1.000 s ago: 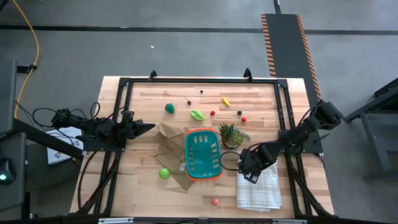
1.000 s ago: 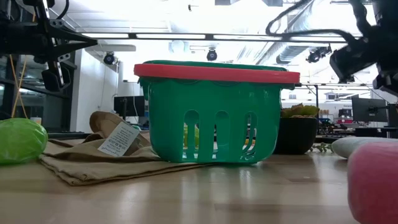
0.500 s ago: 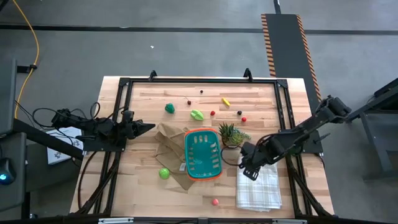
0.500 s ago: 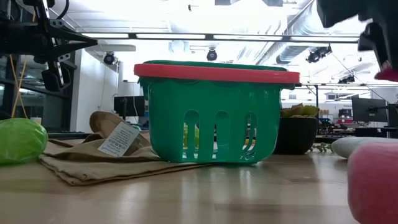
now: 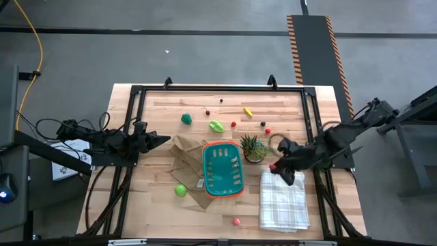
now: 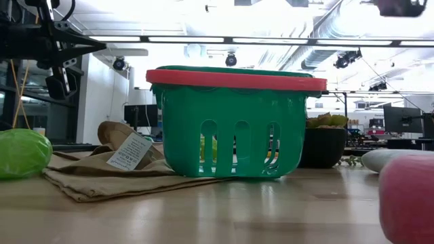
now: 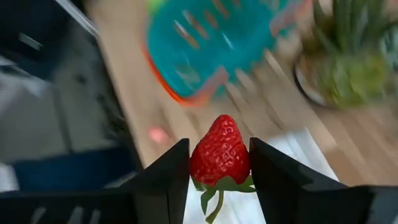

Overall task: Pick and placing Produce into tupperware
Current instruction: Put the red strawberry into the green basket

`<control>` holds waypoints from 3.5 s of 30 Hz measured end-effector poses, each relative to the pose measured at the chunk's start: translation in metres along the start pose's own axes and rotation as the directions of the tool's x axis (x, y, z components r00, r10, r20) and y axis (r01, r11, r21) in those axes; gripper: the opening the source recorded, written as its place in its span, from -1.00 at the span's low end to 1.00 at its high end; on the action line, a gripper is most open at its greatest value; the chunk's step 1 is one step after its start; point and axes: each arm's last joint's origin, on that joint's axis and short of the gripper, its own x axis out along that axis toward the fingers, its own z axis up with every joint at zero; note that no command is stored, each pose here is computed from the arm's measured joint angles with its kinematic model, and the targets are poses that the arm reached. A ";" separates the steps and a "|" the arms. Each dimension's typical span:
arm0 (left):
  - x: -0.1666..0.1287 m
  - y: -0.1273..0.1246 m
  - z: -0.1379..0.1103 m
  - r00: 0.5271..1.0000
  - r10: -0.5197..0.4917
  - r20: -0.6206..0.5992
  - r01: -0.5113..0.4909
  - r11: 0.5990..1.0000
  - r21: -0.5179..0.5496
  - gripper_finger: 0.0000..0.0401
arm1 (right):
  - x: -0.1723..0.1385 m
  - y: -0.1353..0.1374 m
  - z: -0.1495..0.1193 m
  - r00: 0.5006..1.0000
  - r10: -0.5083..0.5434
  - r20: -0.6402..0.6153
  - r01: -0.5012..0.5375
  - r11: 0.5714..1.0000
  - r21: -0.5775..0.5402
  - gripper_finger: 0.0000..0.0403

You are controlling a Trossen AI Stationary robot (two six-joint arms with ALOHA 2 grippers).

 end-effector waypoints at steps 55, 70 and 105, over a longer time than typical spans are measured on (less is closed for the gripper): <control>0.000 0.000 0.000 1.000 0.006 0.010 -0.006 1.000 0.024 -1.00 | -0.188 0.005 0.110 0.675 0.225 0.702 0.197 0.862 -0.467 -0.32; 0.000 0.000 0.000 1.000 0.006 0.010 -0.006 1.000 0.024 -1.00 | -0.133 -0.011 0.172 0.880 0.126 0.458 0.107 0.886 -0.450 -0.32; 0.000 0.000 0.000 1.000 0.006 0.010 -0.007 0.996 0.085 -1.00 | 0.063 -0.008 0.202 0.992 -0.054 -0.110 -0.009 0.863 -0.505 -0.32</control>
